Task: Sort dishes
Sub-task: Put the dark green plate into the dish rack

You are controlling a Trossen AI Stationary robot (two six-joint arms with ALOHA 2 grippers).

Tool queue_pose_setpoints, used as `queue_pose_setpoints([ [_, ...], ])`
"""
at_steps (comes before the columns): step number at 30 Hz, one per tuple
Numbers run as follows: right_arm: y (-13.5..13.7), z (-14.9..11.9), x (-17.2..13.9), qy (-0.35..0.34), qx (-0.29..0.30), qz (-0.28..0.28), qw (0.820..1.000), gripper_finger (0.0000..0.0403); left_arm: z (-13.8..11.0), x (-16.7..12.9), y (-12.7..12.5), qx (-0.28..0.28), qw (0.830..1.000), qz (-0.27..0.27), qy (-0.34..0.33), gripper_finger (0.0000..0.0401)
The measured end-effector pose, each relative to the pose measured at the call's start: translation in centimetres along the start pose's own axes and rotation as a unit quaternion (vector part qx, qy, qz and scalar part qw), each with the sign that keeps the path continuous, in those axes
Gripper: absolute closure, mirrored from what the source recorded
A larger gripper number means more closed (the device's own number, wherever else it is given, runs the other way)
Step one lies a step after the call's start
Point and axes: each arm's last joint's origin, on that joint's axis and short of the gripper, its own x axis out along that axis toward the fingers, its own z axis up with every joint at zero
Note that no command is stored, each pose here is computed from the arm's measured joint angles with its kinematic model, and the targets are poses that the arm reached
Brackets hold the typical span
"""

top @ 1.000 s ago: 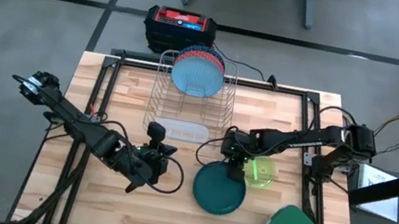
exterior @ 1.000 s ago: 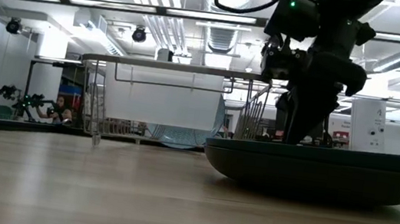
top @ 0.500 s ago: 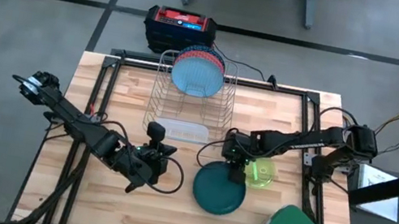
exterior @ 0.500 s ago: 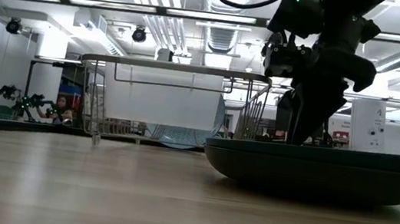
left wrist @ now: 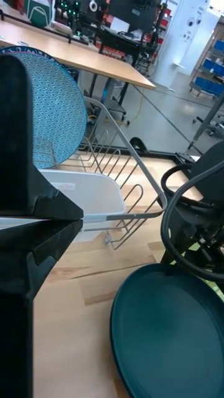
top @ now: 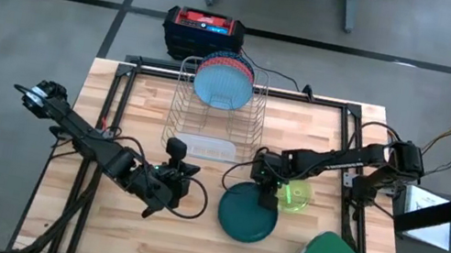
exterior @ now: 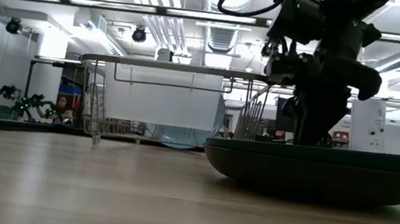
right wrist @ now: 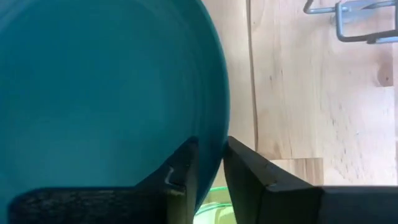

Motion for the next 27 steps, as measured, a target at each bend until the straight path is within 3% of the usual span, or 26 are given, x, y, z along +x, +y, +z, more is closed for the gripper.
queue_pose_setpoints([
  [6, 0.0, 0.0, -0.2, -0.001, 0.000, 0.000, 1.000, 0.0396, 0.0, 0.0, 0.0, 0.000, 1.000, 0.000, 0.000, 0.0401],
  [21, 0.2, -0.1, -2.4, -0.023, 0.002, 0.002, 1.000, 0.0400, 0.0, 0.0, 0.0, -0.001, 1.000, 0.000, 0.001, 0.0401],
  [27, 0.5, 0.0, -4.9, -0.062, -0.002, 0.008, 0.998, 0.0400, -0.1, 0.0, 0.2, -0.001, 1.000, 0.024, 0.005, 0.0401],
])
